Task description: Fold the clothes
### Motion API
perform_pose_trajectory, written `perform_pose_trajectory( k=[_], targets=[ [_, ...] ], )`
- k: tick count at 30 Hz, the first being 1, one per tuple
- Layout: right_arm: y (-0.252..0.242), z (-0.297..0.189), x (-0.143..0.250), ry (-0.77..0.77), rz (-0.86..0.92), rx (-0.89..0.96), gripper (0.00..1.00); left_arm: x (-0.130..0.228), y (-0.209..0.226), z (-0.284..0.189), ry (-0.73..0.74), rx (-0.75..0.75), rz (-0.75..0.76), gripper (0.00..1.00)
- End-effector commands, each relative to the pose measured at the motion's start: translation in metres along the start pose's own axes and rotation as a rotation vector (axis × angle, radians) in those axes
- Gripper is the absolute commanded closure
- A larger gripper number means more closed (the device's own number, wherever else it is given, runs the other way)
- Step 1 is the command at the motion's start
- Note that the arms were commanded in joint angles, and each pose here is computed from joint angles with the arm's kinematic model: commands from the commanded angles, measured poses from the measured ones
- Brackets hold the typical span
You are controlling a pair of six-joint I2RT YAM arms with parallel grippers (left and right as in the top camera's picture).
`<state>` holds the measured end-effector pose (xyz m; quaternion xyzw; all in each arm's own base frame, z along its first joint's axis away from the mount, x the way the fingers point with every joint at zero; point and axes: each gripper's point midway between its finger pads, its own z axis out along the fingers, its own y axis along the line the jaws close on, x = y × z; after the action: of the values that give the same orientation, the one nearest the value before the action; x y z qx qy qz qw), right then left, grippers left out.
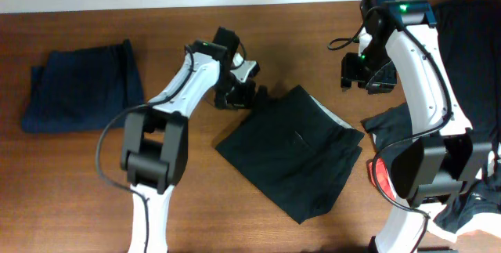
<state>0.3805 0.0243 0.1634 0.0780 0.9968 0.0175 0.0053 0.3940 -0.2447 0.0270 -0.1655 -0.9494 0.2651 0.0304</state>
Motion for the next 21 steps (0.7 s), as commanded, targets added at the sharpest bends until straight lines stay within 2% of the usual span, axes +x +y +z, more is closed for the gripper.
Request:
perform_pose_trajectory(
  k=[1, 3, 6, 7, 8, 9, 12, 15, 18, 21],
  targets=[
    [-0.001, -0.013, -0.001, -0.034, -0.01, 0.009, 0.39, 0.016, -0.016, 0.032, 0.097, 0.143, -0.011, 0.02],
    [-0.001, -0.013, 0.0, -0.031, -0.013, 0.01, 0.39, 0.03, -0.029, 0.042, 0.155, 0.185, 0.029, 0.11],
    [-0.002, -0.013, -0.001, -0.033, -0.012, 0.013, 0.39, 0.047, -0.046, 0.05, 0.221, 0.191, 0.067, 0.49],
    [-0.002, -0.013, 0.0, -0.032, -0.013, 0.013, 0.39, 0.049, -0.049, 0.052, 0.227, 0.19, 0.076, 0.81],
    [-0.002, -0.013, 0.0, -0.031, -0.012, 0.013, 0.39, 0.049, -0.049, 0.052, 0.226, 0.185, 0.079, 0.93],
    [-0.002, -0.013, 0.0, -0.032, -0.013, 0.013, 0.39, 0.047, -0.043, 0.051, 0.223, 0.152, 0.081, 1.0],
    [-0.004, -0.013, 0.0, -0.031, -0.012, 0.013, 0.39, 0.036, -0.007, 0.029, 0.202, 0.013, 0.048, 1.0],
    [-0.01, -0.013, 0.0, -0.023, 0.004, 0.015, 0.39, 0.024, 0.045, -0.022, 0.172, -0.177, -0.046, 1.0],
    [-0.018, -0.013, 0.0, -0.019, 0.026, 0.017, 0.39, 0.018, 0.1, -0.098, 0.1, -0.412, -0.165, 1.0],
    [-0.025, -0.013, 0.0, -0.014, 0.043, 0.018, 0.39, 0.018, 0.121, -0.158, 0.002, -0.514, -0.224, 1.0]
  ],
)
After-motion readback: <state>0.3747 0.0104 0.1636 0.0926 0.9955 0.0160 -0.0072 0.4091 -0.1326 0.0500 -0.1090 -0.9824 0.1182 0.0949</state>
